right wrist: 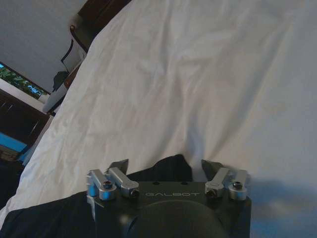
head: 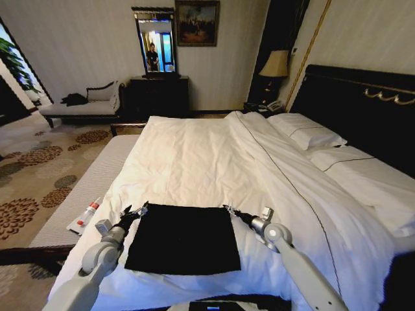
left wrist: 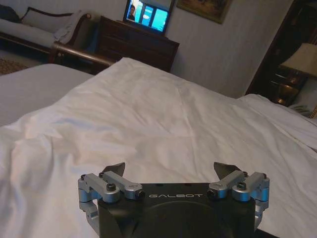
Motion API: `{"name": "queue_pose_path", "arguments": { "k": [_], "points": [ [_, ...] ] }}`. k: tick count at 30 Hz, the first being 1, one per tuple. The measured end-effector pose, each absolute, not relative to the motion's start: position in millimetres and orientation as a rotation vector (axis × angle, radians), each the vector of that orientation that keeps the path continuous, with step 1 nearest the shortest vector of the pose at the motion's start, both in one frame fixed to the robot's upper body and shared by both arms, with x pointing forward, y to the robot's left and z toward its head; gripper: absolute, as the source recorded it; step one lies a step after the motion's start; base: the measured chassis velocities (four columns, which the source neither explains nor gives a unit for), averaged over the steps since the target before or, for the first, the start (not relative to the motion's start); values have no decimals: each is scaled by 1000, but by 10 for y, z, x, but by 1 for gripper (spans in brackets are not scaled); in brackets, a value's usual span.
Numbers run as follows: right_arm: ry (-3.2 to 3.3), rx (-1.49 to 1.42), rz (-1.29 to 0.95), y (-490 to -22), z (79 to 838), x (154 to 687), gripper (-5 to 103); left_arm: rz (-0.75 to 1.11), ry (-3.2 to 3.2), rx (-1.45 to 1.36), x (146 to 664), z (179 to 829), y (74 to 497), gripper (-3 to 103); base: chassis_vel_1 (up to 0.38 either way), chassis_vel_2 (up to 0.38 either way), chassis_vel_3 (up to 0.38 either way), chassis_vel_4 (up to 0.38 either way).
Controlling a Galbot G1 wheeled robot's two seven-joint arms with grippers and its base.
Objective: Fold the clothes on the bed.
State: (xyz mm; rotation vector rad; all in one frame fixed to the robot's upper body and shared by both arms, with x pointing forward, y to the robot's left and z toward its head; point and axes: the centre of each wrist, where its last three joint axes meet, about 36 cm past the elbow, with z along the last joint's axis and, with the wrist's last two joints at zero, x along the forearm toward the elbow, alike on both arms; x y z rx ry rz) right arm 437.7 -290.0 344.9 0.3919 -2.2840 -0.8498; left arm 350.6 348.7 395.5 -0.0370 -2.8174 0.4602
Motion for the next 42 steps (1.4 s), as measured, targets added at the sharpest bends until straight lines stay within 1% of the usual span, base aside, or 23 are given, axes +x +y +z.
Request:
{"name": "queue_pose_path", "arguments": {
  "k": [2,3,6,7,8,9,12,13,15,16,18,19,21,25,33,37,38,39,42],
  "points": [
    [-2277,395,-860,-2872,3436,4378,73,451,-2828,-24,3497,3982,3529,100,0,0,0,0],
    [-2277,395,-860,-2872,3436,4378,73,451,-2828,-24,3497,3982,3529,100,0,0,0,0],
    [-2269,401,-862,-2860,3437,4348,56,444,-2839,-4,3497,4009,3598,100,0,0,0,0],
    [-2269,401,-862,-2860,3437,4348,56,444,-2839,-4,3497,4009,3598,100,0,0,0,0],
    [-2269,403,-861,-2858,3441,4340,51,446,-2840,1,3499,4010,3612,100,0,0,0,0],
    [-2269,405,-861,-2854,3443,4333,51,449,-2841,6,3502,4007,3620,100,0,0,0,0],
    [-2267,408,-861,-2847,3448,4306,35,462,-2839,14,3516,3994,3621,100,0,0,0,0],
    [-2267,408,-861,-2847,3448,4306,35,462,-2839,14,3516,3994,3621,100,0,0,0,0],
    [-2267,406,-858,-2850,3448,4279,24,471,-2834,14,3527,3980,3616,100,0,0,0,0],
    [-2267,404,-857,-2855,3445,4268,24,476,-2830,13,3535,3970,3615,100,0,0,0,0],
    [-2267,402,-854,-2861,3442,4255,13,485,-2818,10,3558,3938,3604,100,0,0,0,0],
    [-2267,402,-854,-2861,3442,4255,13,485,-2818,10,3558,3938,3604,100,0,0,0,0],
    [-2269,398,-851,-2874,3442,4250,3,497,-2798,9,3607,3890,3576,100,0,0,0,0],
    [-2270,395,-848,-2872,3445,4250,1,523,-2769,24,3751,3828,3550,100,0,0,0,0],
    [-2274,387,-846,-2855,3457,4262,1,555,-2694,43,4162,3784,3469,100,0,0,0,0],
    [-2280,380,-840,-2876,3461,4264,1,510,-2645,33,4260,3720,3424,100,0,0,0,0],
    [-2283,377,-837,-2884,3462,4264,1,495,-2628,27,4280,3689,3405,102,0,0,0,0],
    [-2285,375,-836,-2890,3464,4265,1,488,-2615,20,4292,3673,3388,100,0,0,0,0],
    [-2289,371,-835,-2909,3471,4267,1,468,-2590,4,4318,3645,3337,98,0,0,0,0]
  ]
}}
